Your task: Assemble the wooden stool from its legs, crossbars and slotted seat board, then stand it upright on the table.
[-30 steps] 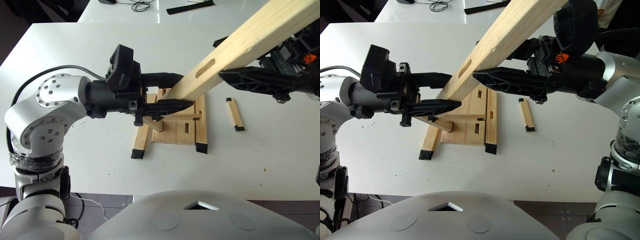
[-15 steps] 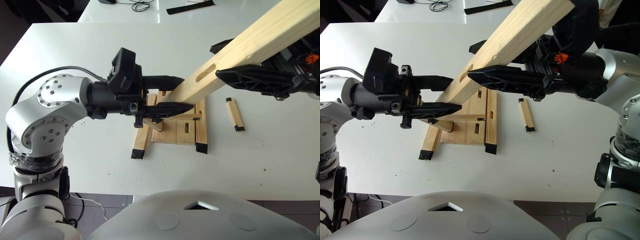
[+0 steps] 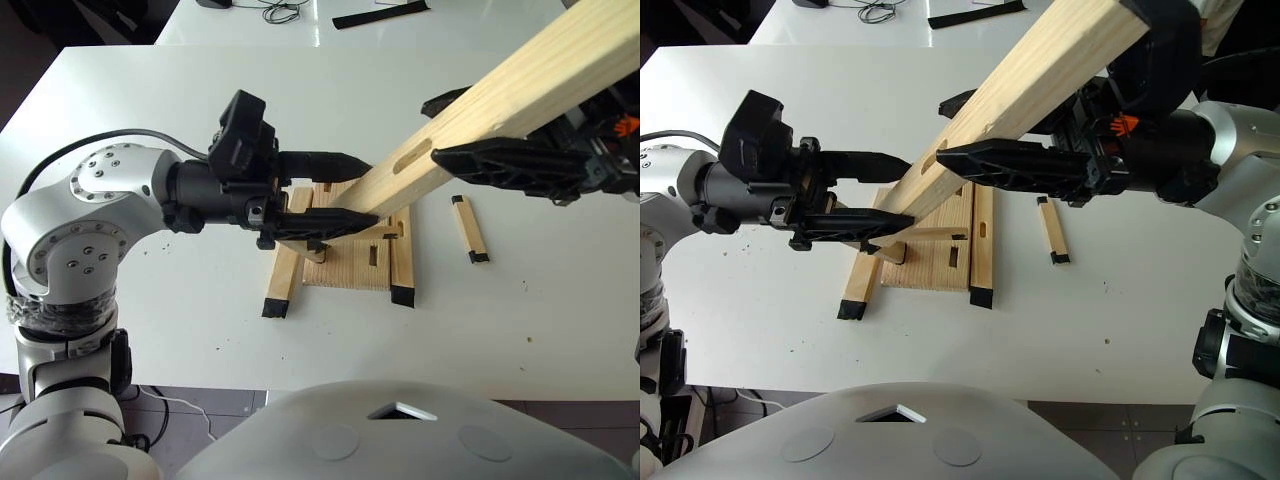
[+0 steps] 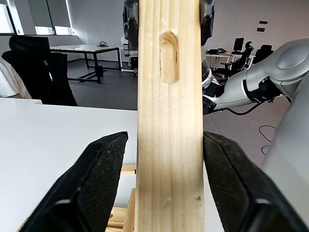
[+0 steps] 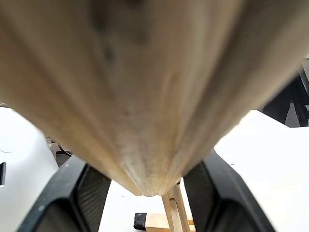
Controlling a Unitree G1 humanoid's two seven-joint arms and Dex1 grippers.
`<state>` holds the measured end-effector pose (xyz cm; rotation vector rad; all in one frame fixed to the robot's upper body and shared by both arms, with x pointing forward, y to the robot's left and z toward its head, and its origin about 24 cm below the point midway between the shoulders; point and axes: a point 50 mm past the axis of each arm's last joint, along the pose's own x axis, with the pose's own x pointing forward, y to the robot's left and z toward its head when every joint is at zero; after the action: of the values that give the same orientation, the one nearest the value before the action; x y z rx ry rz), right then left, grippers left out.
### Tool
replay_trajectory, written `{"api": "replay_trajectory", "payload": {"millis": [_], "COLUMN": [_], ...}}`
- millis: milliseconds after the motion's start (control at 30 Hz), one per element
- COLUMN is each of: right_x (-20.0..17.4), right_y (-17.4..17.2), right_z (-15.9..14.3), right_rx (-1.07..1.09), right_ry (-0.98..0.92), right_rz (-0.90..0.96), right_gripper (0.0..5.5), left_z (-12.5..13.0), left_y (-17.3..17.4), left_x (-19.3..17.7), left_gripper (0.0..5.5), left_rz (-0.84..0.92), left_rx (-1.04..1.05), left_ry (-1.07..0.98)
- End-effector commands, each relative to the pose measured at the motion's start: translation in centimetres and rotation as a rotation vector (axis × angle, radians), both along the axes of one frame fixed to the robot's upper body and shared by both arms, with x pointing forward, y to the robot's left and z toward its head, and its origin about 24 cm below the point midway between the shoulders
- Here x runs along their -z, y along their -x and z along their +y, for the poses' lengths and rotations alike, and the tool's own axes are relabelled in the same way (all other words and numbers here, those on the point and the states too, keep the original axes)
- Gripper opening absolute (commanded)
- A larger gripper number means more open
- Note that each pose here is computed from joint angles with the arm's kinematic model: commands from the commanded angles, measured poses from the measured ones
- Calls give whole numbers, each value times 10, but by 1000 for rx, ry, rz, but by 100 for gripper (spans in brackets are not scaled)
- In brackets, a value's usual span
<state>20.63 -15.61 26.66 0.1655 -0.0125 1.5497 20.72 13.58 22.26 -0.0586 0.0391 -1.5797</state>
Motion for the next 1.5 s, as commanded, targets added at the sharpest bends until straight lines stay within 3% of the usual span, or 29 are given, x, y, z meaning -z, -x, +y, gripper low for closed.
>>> {"api": "replay_trajectory", "payload": {"millis": [33, 367, 567, 767, 900, 1267, 1500], "right_x": [-19, -42, -12, 37, 53, 99, 101], "right_y": [-2, -11, -8, 4, 8, 21, 21], "right_z": [-10, -45, -50, -47, -41, -29, -19], "right_rx": [55, 268, 317, 321, 353, 306, 296], "right_ry": [-32, 62, 258, 396, 385, 435, 381], "right_rz": [-72, -230, -251, -237, -245, -180, -188], "right_gripper": [203, 203, 203, 203, 203, 203, 203], "left_z": [2, 17, 36, 99, 124, 103, 97], "left_y": [-10, -27, -37, -71, -65, -33, -28], "left_x": [2, -48, -78, -19, 31, 75, 82], "left_gripper": [336, 336, 336, 336, 336, 336, 336], "left_rz": [3, -110, -156, -169, -154, -26, -16], "left_rx": [-91, -217, -334, -642, -605, -350, -283], "left_ry": [-27, 186, 278, -109, -363, -405, -442]}}
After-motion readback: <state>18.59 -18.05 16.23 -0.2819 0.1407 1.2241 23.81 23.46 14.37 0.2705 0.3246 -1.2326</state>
